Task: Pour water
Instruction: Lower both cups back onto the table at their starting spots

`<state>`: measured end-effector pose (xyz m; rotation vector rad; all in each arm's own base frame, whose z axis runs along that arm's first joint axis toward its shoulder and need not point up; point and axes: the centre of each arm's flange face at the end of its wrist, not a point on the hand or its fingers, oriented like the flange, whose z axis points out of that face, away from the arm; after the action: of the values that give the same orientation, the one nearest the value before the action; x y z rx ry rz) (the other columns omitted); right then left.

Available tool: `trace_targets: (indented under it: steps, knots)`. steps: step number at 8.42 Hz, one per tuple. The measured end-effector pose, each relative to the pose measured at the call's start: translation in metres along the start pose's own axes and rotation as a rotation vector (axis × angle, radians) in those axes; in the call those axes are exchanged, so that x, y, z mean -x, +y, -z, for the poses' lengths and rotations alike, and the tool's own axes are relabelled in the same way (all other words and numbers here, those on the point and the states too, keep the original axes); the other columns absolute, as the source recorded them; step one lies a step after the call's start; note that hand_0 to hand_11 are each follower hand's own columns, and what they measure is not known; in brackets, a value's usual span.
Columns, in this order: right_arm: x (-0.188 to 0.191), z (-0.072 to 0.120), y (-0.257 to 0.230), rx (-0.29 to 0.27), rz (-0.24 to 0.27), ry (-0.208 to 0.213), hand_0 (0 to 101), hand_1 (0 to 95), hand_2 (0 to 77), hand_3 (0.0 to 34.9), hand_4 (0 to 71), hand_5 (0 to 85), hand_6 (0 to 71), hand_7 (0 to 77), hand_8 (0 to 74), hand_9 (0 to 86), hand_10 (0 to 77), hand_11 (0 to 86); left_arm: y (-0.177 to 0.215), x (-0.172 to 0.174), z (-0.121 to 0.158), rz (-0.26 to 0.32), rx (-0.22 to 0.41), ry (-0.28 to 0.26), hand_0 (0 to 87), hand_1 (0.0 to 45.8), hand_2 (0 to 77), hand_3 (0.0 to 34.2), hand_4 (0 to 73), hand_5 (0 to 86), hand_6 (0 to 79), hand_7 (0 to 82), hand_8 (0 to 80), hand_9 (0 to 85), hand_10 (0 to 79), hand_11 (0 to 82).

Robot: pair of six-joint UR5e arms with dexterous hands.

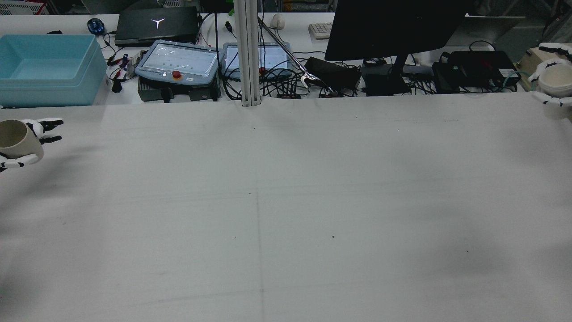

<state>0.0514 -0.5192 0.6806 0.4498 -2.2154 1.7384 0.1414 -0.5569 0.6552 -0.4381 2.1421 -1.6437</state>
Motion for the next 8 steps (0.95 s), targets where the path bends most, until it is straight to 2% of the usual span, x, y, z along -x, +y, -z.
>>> trace_targets:
  steps: [1,2,4,5,6,8]
  knots:
    - [-0.03,0.006,-0.04,-0.002,-0.004,0.01,80,35.5,27.3,5.2,1.6,24.5,37.1,48.5,33.3,40.9,38.2,57.3,-0.027,0.003,0.01,-0.016,-0.008,0.003,80.0,18.0,45.8,0.0,47.5,45.8,15.3,20.7,8.2,8.2,10.9,19.1]
    - [-0.054,0.008,-0.063,-0.006,-0.008,0.015,80,37.1,19.6,8.8,0.0,22.9,32.7,41.5,32.2,39.3,34.4,52.4,-0.049,0.005,0.018,-0.049,-0.007,0.006,79.9,18.0,45.8,0.0,47.5,45.8,15.3,20.7,8.2,7.6,12.0,20.2]
    - [-0.108,0.006,-0.072,-0.03,-0.002,0.02,80,35.5,22.4,10.0,0.0,22.9,32.7,41.5,32.2,39.3,33.3,51.8,-0.08,0.01,0.027,-0.123,-0.002,0.012,79.7,18.0,45.8,0.0,48.0,45.3,15.3,20.7,8.2,7.6,12.0,20.2]
    - [-0.133,0.005,-0.072,-0.052,0.006,0.017,80,35.5,22.4,10.0,0.0,22.9,32.7,41.5,32.2,38.2,34.9,52.9,-0.092,0.012,0.031,-0.143,-0.006,0.011,79.7,18.0,45.8,0.0,48.0,45.3,15.3,20.7,8.2,7.6,12.0,20.2]
    - [-0.155,0.006,-0.071,-0.077,0.012,0.011,80,35.5,22.4,12.1,0.0,21.8,30.0,34.9,30.0,34.9,36.0,54.5,-0.103,0.015,0.037,-0.157,-0.016,0.017,80.1,18.0,45.8,0.0,48.0,45.3,15.3,18.5,7.1,7.6,12.0,20.2]
    - [-0.175,0.012,-0.07,-0.11,0.011,-0.01,80,35.5,22.9,13.8,0.0,21.8,28.9,33.8,29.5,34.9,38.2,57.3,-0.115,0.017,0.046,-0.175,-0.03,0.037,80.2,18.0,45.8,0.0,48.0,45.3,14.7,19.6,7.1,8.2,12.0,20.2]
